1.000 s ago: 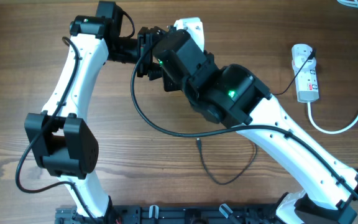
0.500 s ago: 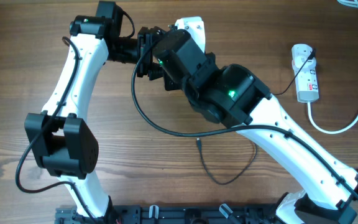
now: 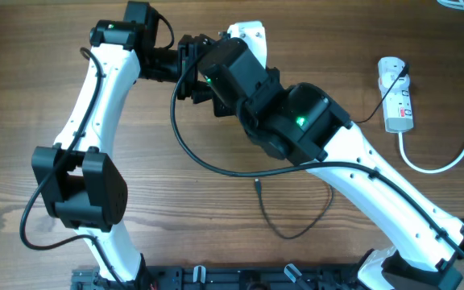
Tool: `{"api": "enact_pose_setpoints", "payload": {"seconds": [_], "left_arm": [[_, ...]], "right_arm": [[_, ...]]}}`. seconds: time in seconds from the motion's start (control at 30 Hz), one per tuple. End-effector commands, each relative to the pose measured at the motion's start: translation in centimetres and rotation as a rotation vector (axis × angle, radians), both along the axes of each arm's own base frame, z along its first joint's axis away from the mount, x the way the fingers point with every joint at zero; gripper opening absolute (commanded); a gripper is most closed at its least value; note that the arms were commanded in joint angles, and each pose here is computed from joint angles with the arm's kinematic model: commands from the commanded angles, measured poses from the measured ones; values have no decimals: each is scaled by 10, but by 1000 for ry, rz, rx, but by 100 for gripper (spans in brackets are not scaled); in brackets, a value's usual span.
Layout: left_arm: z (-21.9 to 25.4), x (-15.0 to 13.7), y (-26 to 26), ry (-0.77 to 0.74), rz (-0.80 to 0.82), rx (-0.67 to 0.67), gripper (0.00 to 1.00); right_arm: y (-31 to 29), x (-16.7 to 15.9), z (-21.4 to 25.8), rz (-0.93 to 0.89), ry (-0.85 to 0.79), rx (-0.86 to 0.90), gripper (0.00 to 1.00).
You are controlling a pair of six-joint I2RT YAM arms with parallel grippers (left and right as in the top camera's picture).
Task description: Plug charger to phone and switch on socket
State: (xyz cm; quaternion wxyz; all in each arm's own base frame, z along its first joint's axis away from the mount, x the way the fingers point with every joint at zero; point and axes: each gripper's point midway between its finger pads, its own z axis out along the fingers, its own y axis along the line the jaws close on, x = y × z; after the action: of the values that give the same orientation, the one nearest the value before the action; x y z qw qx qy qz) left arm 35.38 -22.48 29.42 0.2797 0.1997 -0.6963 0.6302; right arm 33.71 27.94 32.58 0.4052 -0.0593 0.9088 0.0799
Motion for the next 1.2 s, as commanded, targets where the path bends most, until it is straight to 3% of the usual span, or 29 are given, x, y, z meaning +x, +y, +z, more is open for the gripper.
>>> {"api": "enact_pose_setpoints", "payload": {"seconds": [0.0, 0.2, 0.37, 0.43, 0.53, 0.7, 0.77, 0.83, 0.97, 1.17], "left_arm": [[28, -9, -1, -43, -13, -62, 61], [28, -9, -1, -43, -13, -62, 63], [28, -9, -1, -44, -13, -62, 69], [28, -9, -1, -44, -13, -62, 83], [28, -9, -1, -44, -13, -62, 100], [28, -9, -1, -44, -12, -60, 100], [27, -9, -1, -44, -12, -59, 94], [27, -8, 0, -44, -11, -59, 71], [27, -8, 0, -1, -10, -53, 58], [28, -8, 0, 0, -10, -53, 55]], "right_arm": [[2, 3, 5, -9, -18, 2, 17], [2, 3, 5, -27, -12, 23, 5], [2, 3, 5, -48, -7, 48, 5], [1, 4, 6, -75, -4, 72, 4], [-6, 8, 8, -192, -4, 157, 4], [-24, 16, 16, -484, 34, 460, 4], [-29, 17, 21, -565, 46, 558, 4], [-34, 16, 25, -638, 57, 652, 4], [-40, 11, 32, -819, 106, 887, 4], [-31, 5, 27, -912, 215, 1039, 4]]}}
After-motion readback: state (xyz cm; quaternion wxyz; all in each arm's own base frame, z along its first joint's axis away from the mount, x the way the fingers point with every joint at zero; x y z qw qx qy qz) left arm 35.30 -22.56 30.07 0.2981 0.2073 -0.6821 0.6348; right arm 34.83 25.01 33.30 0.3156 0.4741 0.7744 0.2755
